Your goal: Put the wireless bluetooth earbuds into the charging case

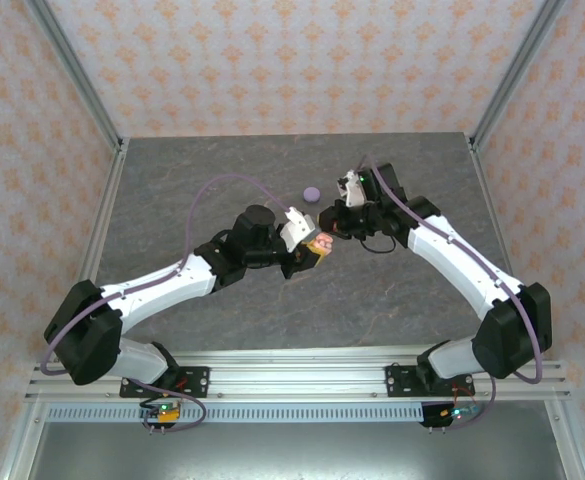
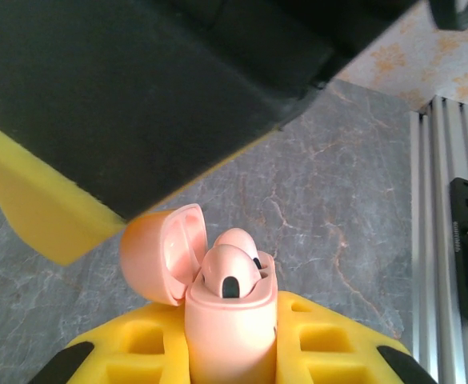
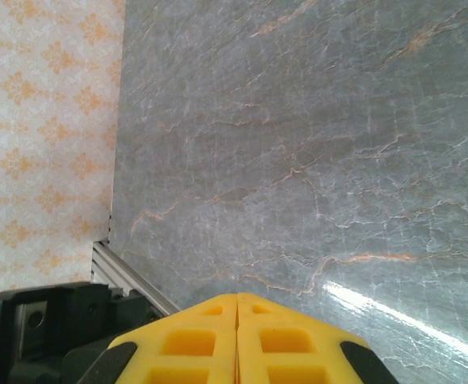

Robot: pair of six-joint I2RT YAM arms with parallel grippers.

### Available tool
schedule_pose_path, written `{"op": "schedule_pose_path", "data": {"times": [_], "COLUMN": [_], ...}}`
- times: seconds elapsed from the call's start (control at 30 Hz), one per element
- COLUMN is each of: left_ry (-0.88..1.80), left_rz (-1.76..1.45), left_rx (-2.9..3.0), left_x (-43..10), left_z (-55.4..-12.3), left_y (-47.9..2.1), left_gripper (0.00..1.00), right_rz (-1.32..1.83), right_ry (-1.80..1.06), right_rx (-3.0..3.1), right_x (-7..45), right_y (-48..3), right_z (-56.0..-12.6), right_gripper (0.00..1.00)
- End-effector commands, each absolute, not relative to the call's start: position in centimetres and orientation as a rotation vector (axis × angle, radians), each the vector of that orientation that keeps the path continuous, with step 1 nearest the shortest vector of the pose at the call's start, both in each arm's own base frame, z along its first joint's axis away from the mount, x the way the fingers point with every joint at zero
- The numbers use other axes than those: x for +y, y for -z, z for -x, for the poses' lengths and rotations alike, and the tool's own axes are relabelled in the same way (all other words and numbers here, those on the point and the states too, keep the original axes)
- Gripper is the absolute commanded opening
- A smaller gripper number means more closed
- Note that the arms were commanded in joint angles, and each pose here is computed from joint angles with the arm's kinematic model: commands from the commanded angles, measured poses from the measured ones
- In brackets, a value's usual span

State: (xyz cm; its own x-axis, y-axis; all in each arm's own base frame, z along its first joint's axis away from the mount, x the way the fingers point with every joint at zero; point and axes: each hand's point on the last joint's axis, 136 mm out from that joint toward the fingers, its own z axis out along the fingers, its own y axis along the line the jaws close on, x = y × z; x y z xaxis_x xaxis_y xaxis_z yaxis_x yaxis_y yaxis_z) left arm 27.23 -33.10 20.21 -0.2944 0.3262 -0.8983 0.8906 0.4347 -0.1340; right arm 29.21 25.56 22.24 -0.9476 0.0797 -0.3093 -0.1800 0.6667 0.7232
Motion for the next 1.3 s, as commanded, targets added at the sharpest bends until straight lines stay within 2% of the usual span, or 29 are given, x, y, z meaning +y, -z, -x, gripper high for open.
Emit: {"op": "schedule_pose_path", "data": {"times": [0.0, 0.47, 0.63, 0.77, 0.87, 1.03, 1.27], "left_ry": [0.767, 0.655, 0.64, 0.599, 0.605, 0.678, 0.691], "left_rz": [-1.002, -0.85, -0.818, -0.698, -0.526, -0.332, -0.175], "left_rx": [1.807, 1.893, 1.935, 2.051, 2.188, 2.333, 2.627], "left_x": [-33.2, -32.0, -31.7, -30.6, -29.2, -28.2, -28.2], "left_z": [-28.6, -31.2, -31.7, -33.4, -35.2, -37.0, -38.3], "left_y": [-21.6, -20.8, -20.0, -18.2, -16.3, -13.7, -9.6], "left_gripper": [0.07, 0.08, 0.08, 0.09, 0.09, 0.1, 0.11], "right_rz": [0.113, 0.117, 0.061, -0.146, -0.258, -0.29, -0.294], "right_ry": [-1.173, -1.106, -0.993, -0.679, -0.548, -0.46, -0.448], "right_rx": [2.571, 2.586, 2.587, 2.578, 2.572, 2.588, 2.61], "right_x": [25.7, 24.9, 23.7, 19.4, 16.7, 14.7, 14.4], "right_y": [-22.1, -22.0, -21.7, -20.6, -19.8, -18.9, -18.0], "right_z": [-28.5, -28.1, -28.9, -30.9, -31.4, -31.1, -30.7], "right_gripper": [0.09, 0.09, 0.09, 0.12, 0.12, 0.12, 0.12]}}
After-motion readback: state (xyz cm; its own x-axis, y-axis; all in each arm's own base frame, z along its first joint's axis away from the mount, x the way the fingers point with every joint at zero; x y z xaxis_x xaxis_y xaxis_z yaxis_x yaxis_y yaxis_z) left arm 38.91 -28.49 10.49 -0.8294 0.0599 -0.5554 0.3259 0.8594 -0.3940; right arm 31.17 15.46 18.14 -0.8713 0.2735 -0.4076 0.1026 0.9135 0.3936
